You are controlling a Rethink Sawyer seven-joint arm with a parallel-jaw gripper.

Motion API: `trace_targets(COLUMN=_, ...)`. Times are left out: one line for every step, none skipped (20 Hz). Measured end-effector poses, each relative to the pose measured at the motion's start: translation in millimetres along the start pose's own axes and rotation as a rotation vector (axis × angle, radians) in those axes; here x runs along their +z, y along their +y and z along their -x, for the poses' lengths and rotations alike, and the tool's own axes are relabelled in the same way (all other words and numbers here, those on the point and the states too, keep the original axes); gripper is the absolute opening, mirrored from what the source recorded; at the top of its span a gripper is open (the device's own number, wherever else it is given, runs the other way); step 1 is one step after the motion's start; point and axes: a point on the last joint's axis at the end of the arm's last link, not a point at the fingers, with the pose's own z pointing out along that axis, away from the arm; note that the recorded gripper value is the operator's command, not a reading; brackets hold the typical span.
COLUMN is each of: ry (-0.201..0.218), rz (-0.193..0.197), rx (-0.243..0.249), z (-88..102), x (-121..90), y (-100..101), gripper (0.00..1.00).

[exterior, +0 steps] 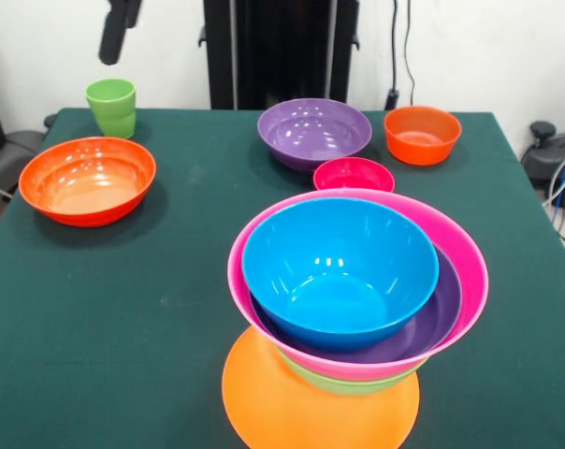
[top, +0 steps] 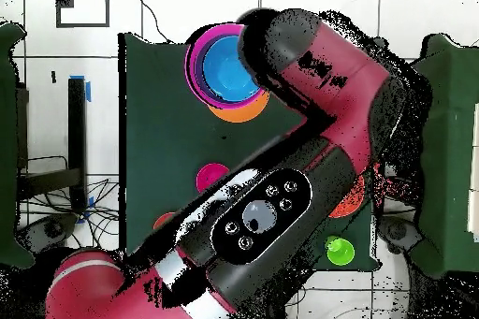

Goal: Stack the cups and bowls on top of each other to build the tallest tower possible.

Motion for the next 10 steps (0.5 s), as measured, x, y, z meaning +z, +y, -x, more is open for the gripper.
trace_targets(ry=-0.007, rz=0.011, rx=-0.023, z=4.4, x=5.6, y=-5.3, gripper=1.00)
trace_targets(ry=-0.013, rz=0.022, rx=-0.038, z=7.8, x=10.5, y=-9.7, gripper=1.00)
trace_targets(ry=-0.016, rz=0.029, rx=-0.045, z=9.3, x=13.0, y=-11.5, gripper=1.00)
trace_targets(ry=-0.019, rz=0.036, rx=-0.051, z=10.8, x=15.5, y=-13.4, gripper=1.00)
trace_targets(ry=-0.025, rz=0.048, rx=-0.061, z=13.1, x=19.8, y=-16.2, gripper=1.00)
trace_targets(ry=-0.034, rz=0.064, rx=-0.070, z=15.7, x=25.2, y=-19.4, gripper=1.00)
trace_targets(ry=-0.042, rz=0.080, rx=-0.075, z=18.2, x=30.7, y=-22.4, gripper=1.00)
trace_targets(ry=-0.049, rz=0.094, rx=-0.078, z=20.0, x=35.8, y=-24.5, gripper=1.00)
trace_targets(ry=-0.053, rz=0.102, rx=-0.079, z=21.3, x=38.9, y=-25.8, gripper=1.00)
trace_targets(ry=-0.064, rz=0.124, rx=-0.080, z=25.1, x=49.1, y=-29.5, gripper=1.00)
